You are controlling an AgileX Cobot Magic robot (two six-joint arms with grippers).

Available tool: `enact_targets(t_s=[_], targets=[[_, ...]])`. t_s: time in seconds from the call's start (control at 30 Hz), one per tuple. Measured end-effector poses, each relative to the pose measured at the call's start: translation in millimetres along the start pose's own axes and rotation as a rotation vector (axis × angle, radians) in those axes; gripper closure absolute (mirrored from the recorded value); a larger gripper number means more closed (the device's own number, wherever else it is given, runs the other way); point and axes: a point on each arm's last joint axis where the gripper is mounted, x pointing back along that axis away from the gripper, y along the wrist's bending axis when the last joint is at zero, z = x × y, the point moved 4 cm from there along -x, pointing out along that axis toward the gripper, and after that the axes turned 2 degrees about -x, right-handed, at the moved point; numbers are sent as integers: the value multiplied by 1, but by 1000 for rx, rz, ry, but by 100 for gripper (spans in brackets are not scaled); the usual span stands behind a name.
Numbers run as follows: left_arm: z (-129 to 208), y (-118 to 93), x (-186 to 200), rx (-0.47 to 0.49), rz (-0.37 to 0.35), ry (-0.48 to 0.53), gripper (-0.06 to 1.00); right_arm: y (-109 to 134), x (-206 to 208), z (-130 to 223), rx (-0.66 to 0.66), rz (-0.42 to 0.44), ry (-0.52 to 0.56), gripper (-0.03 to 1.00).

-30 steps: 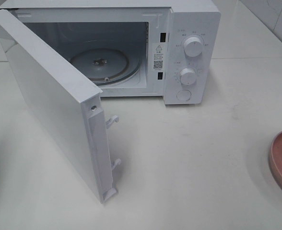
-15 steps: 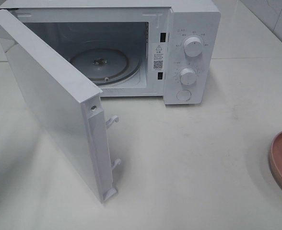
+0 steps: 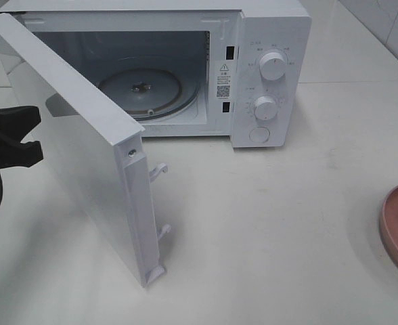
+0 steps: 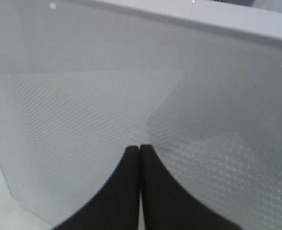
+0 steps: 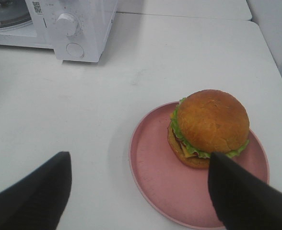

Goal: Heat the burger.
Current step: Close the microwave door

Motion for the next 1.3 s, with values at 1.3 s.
enact_targets(t_s=[1.3], targets=[[-27,-94,-145,47,-8,-55,94,0,0,0,0,0,0,20]])
